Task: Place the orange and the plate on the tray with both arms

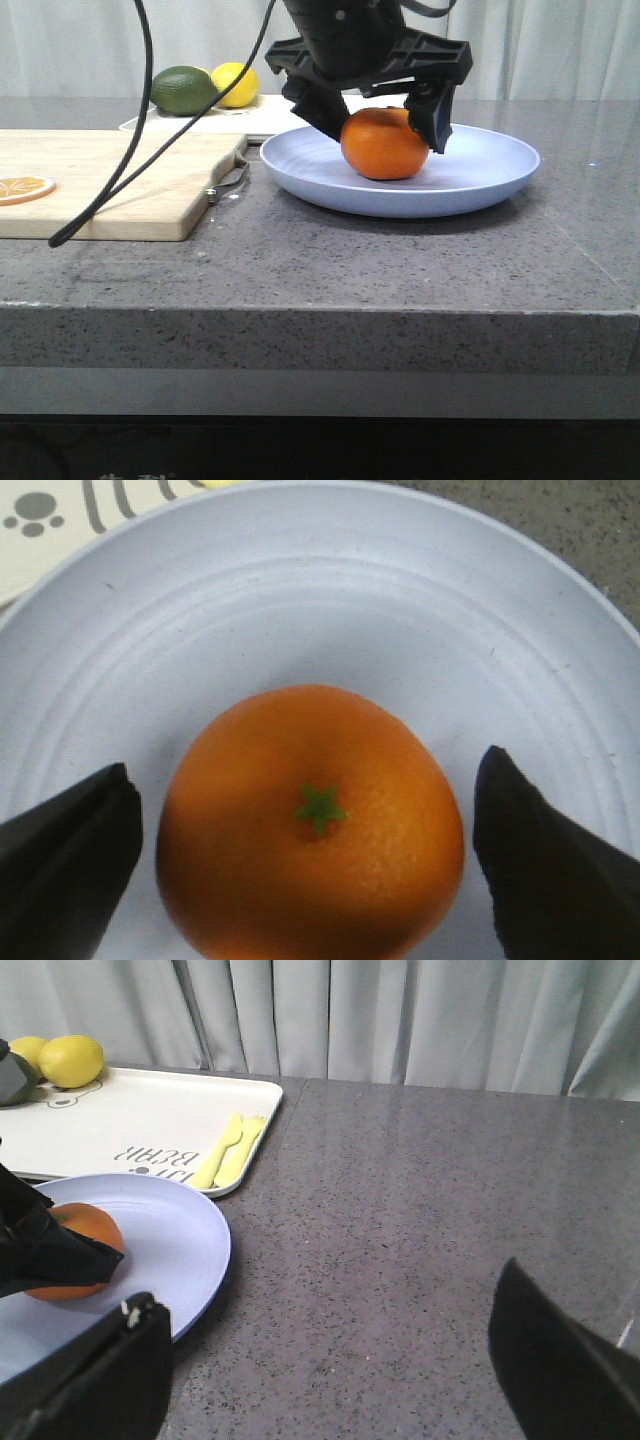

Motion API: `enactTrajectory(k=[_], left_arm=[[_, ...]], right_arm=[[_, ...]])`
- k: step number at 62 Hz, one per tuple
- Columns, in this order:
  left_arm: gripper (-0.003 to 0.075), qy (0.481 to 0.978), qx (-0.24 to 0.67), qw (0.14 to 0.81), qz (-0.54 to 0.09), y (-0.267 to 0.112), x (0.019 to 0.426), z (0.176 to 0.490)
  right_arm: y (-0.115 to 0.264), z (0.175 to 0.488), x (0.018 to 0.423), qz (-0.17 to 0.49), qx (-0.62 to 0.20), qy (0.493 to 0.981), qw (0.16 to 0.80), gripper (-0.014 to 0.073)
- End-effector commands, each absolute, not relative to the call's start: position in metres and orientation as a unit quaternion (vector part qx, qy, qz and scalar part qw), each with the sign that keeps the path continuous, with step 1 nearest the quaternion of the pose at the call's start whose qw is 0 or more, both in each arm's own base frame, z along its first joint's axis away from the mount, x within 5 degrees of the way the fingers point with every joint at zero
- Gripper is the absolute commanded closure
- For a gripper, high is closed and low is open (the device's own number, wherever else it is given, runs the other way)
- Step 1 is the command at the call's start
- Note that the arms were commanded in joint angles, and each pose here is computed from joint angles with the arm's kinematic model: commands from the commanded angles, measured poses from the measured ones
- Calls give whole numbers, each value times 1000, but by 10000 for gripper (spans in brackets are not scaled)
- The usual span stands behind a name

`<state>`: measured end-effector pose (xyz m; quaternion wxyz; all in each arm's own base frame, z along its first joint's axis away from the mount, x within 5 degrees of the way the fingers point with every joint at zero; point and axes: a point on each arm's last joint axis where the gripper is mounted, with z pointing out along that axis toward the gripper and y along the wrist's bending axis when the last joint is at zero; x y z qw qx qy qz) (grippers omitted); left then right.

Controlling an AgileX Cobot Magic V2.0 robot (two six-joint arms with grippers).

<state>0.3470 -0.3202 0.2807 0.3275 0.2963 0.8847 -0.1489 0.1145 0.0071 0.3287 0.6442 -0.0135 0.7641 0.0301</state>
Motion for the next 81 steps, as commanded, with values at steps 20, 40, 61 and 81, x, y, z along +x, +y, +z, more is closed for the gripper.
enactTrajectory(k=[20,40,61,81], left_arm=[[413,836,298,433,-161,-289,314,388],[738,855,312,398,-111,-277,308,387],[738,893,259,362,-67,-233,306,403],[738,920,158,354,-51,-151,301,383]], right_arm=[[6,349,116,26,-13,725,688,-55],[6,349,116,26,-13,725,688,-55],[6,348,116,26,-13,726,687,-55],[6,348,116,26,-13,726,687,-55]])
